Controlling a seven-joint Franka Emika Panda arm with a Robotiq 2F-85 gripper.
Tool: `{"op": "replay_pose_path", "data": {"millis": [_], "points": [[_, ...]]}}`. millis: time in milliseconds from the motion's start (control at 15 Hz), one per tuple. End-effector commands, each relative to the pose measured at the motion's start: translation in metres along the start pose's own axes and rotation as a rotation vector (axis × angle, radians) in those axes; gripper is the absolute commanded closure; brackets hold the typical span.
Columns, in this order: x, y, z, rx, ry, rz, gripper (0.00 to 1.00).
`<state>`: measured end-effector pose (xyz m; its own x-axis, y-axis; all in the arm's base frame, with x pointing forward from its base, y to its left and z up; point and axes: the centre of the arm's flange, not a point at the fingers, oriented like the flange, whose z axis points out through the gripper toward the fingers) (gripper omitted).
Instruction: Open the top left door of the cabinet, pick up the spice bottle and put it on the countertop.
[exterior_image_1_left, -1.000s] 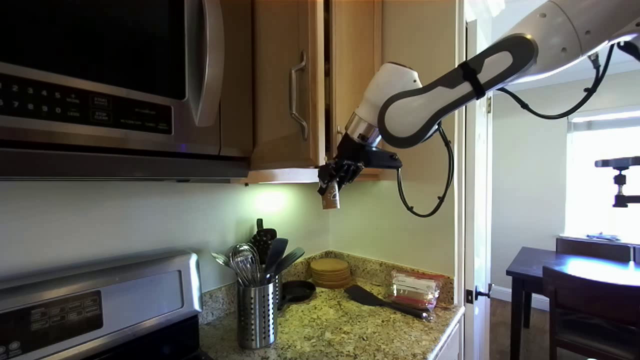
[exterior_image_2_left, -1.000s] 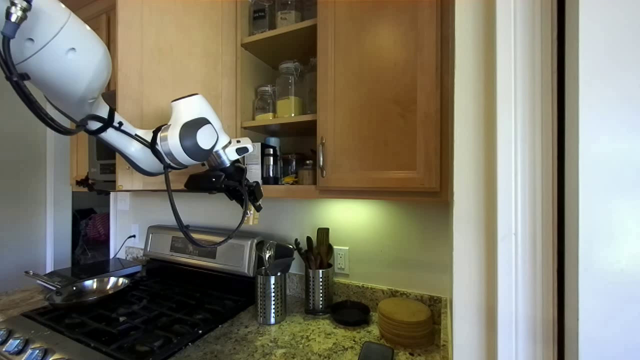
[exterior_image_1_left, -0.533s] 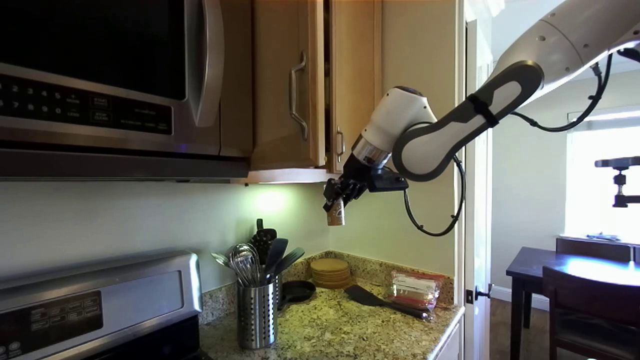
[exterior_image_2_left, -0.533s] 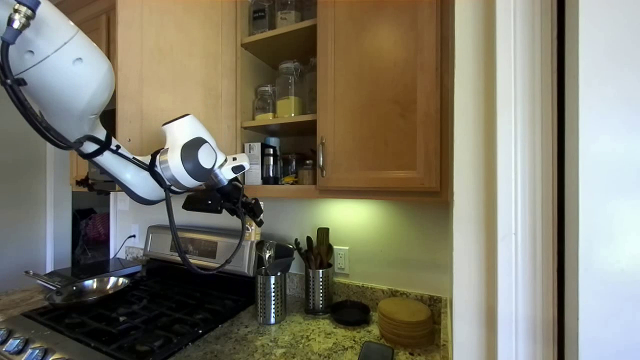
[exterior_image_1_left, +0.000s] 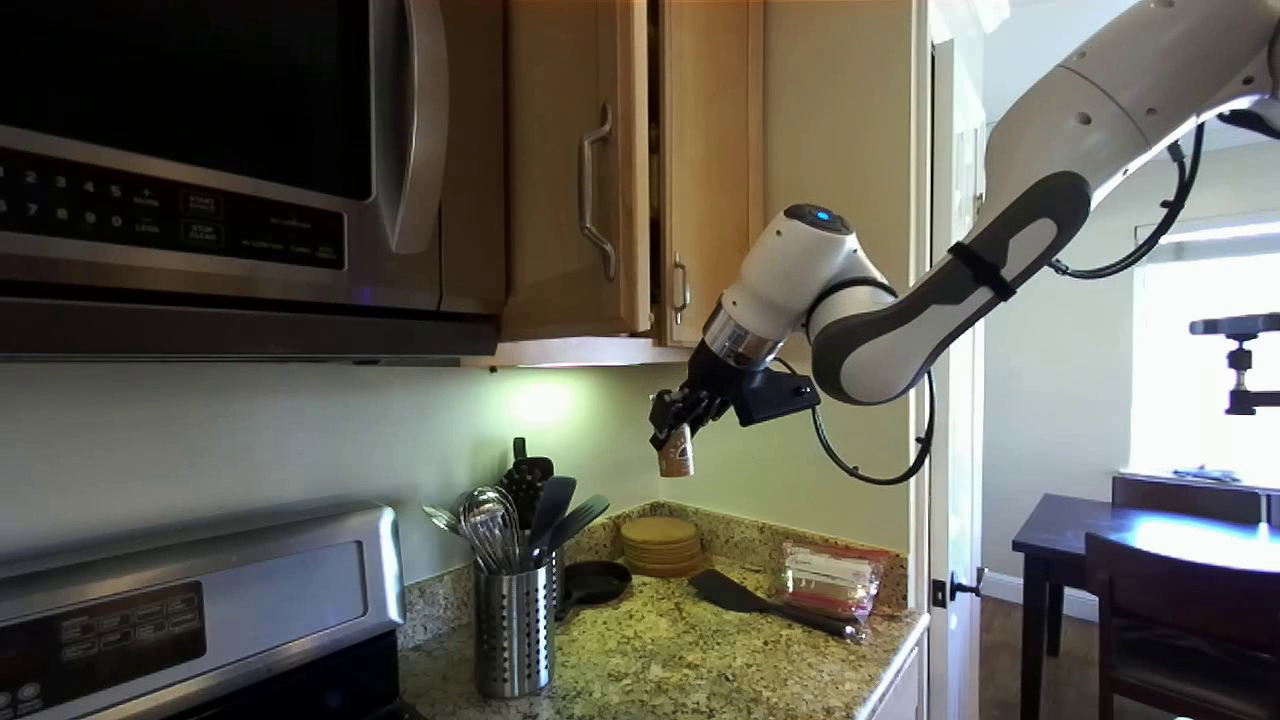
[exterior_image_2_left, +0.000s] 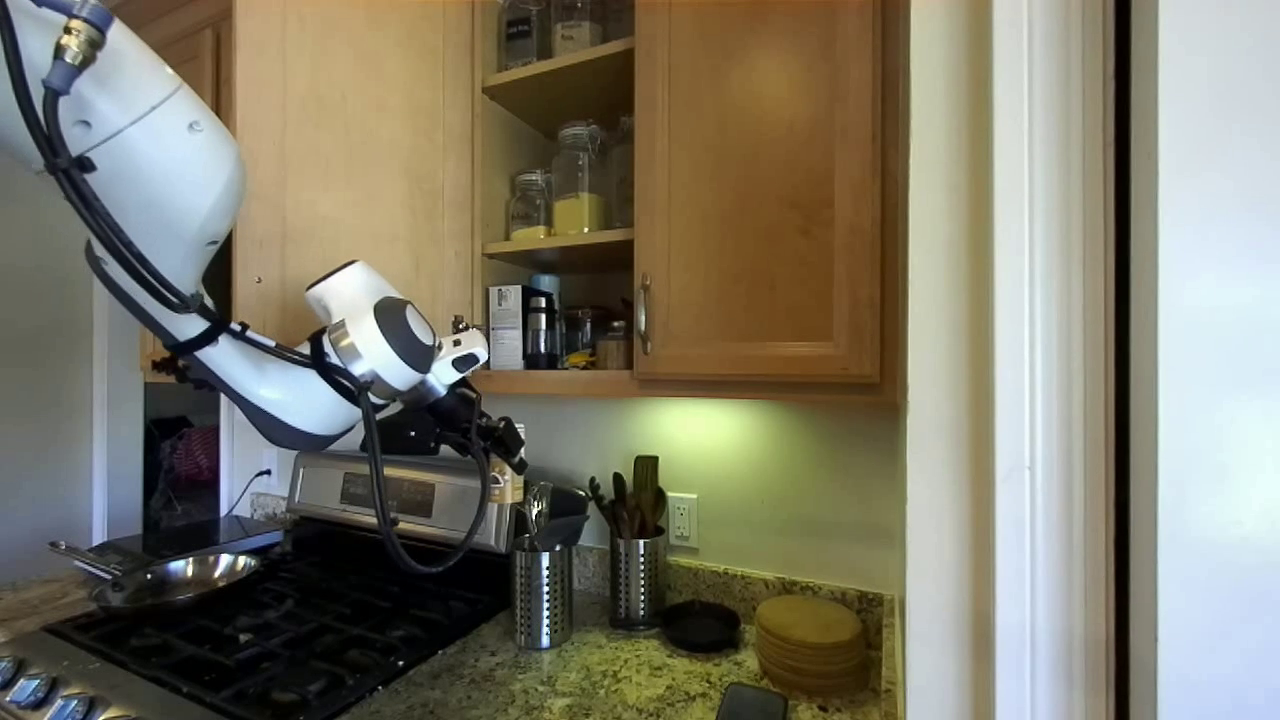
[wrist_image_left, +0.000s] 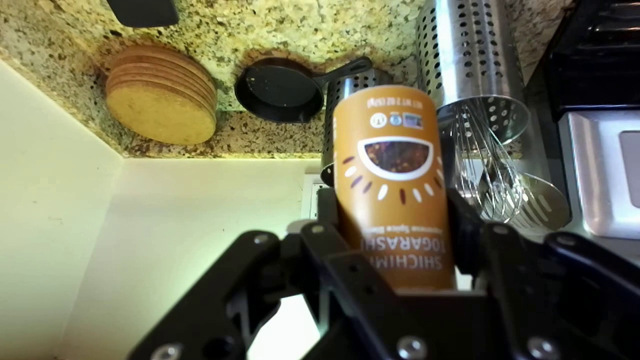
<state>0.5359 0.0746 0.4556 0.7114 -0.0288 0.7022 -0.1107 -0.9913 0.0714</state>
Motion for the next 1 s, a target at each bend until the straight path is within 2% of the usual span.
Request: {"op": "replay_pose_path", "data": {"millis": [0,667,933], "points": [[-0.017,-0.017,0.024,-0.007,0.012,0.010,0.73],[-0.060,-0.027,0.070,-0.008,-0.048,0.130,0.73],[-0.070,-0.030,0.084,-0.007,-0.033,0.142,0.73]]}}
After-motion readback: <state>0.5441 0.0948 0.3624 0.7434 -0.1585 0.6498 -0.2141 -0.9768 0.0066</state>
